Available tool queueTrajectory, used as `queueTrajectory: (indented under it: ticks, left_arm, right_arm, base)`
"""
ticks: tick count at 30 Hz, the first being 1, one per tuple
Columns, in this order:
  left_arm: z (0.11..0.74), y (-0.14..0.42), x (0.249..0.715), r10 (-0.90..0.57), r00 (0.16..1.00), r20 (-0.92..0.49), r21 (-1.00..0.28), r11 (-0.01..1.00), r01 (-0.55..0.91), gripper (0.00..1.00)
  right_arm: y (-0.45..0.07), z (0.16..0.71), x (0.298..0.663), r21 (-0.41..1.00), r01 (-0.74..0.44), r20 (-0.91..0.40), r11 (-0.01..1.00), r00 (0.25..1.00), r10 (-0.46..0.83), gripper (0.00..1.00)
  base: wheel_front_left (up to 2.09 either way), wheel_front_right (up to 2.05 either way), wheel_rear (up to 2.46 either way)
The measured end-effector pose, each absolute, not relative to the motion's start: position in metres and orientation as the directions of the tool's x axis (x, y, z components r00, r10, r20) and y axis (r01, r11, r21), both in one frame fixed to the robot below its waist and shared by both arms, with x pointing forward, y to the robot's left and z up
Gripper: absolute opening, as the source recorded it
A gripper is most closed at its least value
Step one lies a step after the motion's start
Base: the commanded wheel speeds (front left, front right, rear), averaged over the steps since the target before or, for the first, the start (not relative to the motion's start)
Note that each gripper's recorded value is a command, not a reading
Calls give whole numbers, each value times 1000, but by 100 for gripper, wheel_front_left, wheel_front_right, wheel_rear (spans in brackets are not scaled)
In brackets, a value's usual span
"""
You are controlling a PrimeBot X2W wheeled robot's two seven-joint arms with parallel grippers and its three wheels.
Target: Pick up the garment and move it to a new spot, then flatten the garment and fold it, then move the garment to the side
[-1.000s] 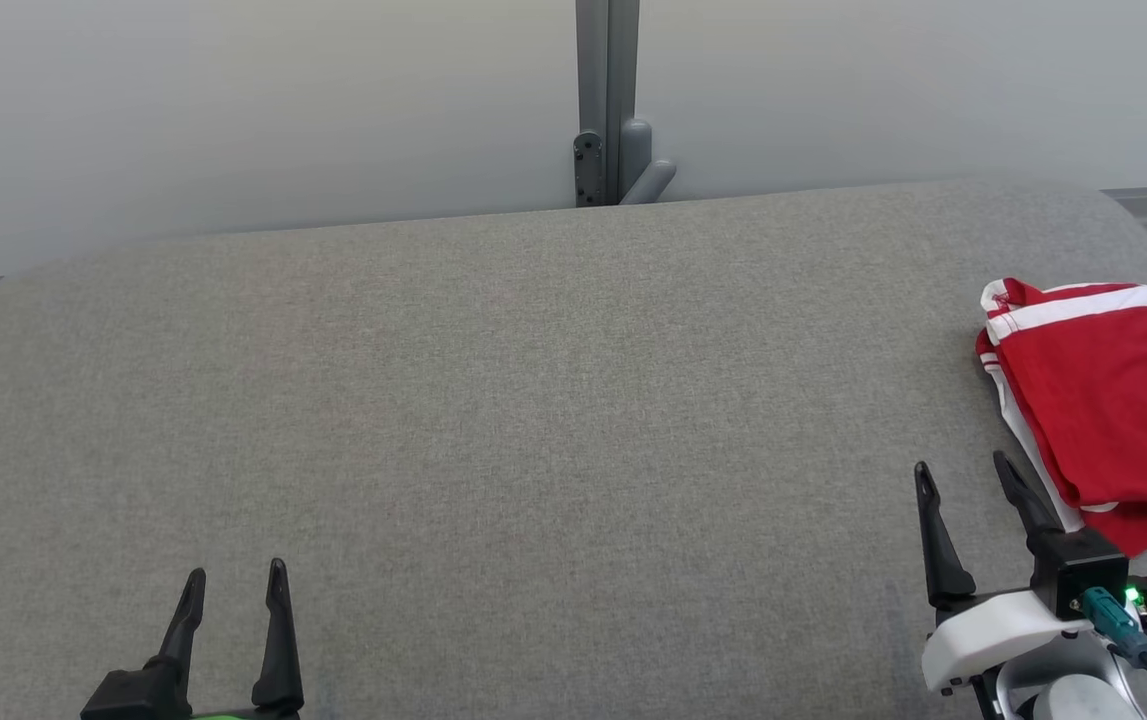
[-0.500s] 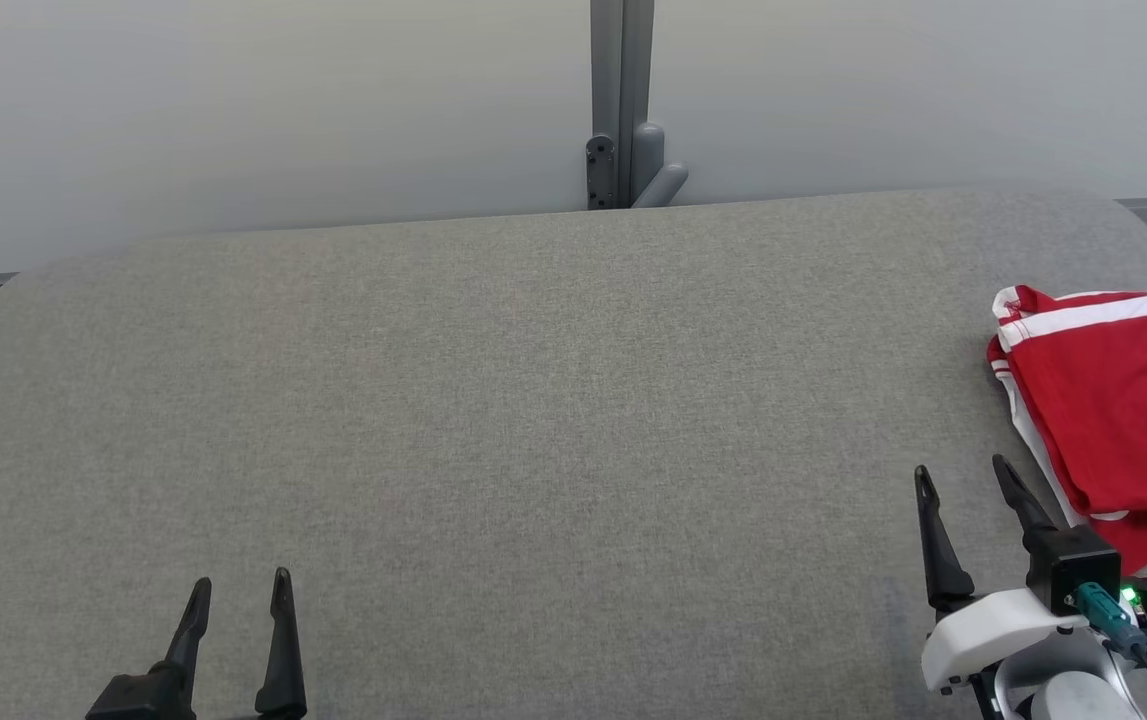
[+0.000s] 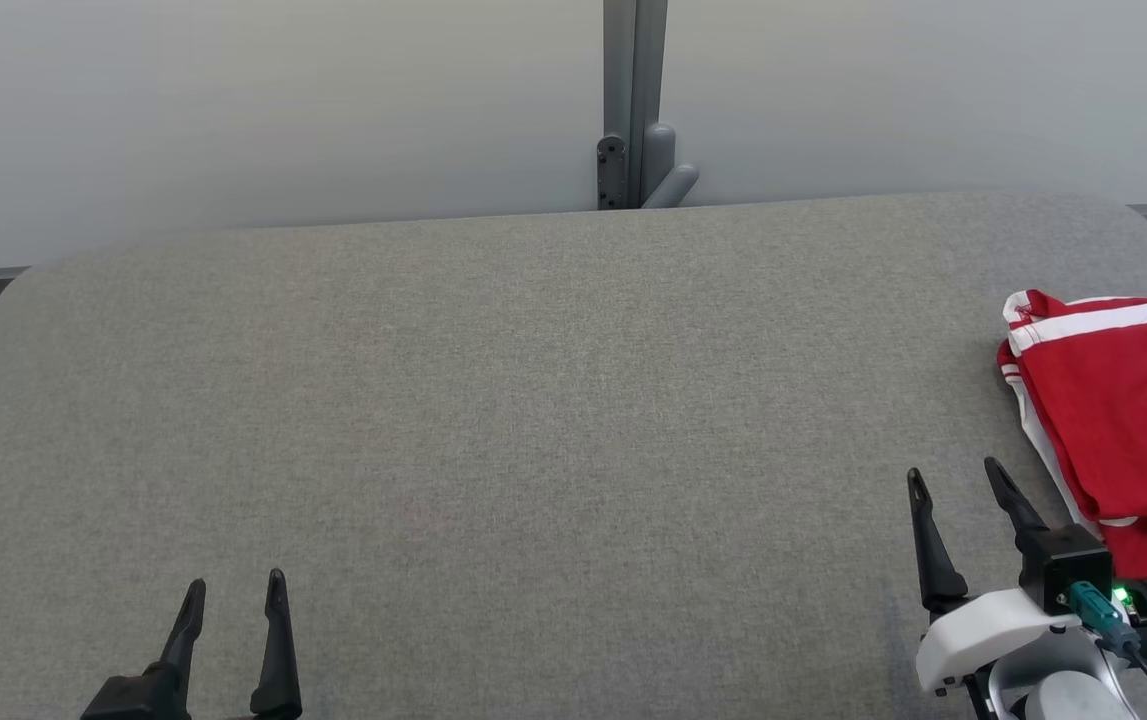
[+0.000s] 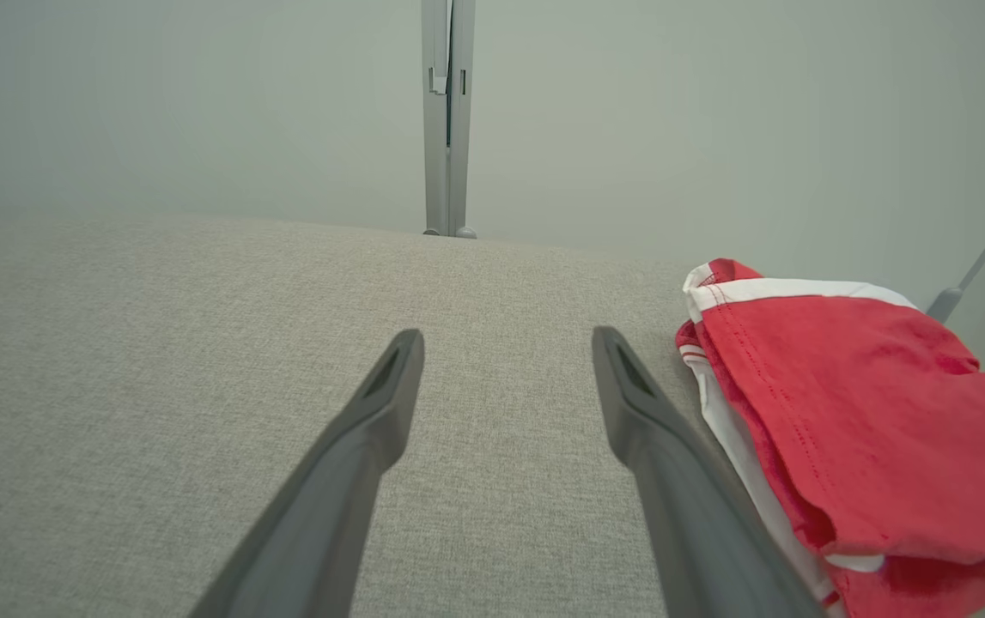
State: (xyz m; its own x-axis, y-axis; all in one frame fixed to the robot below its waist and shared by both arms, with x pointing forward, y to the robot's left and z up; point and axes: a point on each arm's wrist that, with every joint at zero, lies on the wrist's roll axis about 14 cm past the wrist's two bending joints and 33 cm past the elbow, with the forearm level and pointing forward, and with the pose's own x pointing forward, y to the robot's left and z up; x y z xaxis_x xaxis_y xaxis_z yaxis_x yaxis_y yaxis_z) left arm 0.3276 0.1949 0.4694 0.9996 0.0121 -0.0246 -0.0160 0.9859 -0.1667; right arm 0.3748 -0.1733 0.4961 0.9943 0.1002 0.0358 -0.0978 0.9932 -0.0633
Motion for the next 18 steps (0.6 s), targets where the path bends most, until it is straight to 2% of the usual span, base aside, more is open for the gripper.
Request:
queueTrajectory:
  ticks: [17, 18]
  left_arm:
    - [461, 193, 325, 11, 999, -51, -170, 985, -19, 100]
    - [461, 193, 325, 10, 999, -53, -171, 985, -19, 0]
  right_arm:
    - [-173, 484, 370, -53, -98, -1, 994, 995, 98, 100]
    - [-172, 483, 370, -53, -99, -3, 994, 995, 99, 0]
  base:
    - [0, 0, 0]
    - [0, 0, 0]
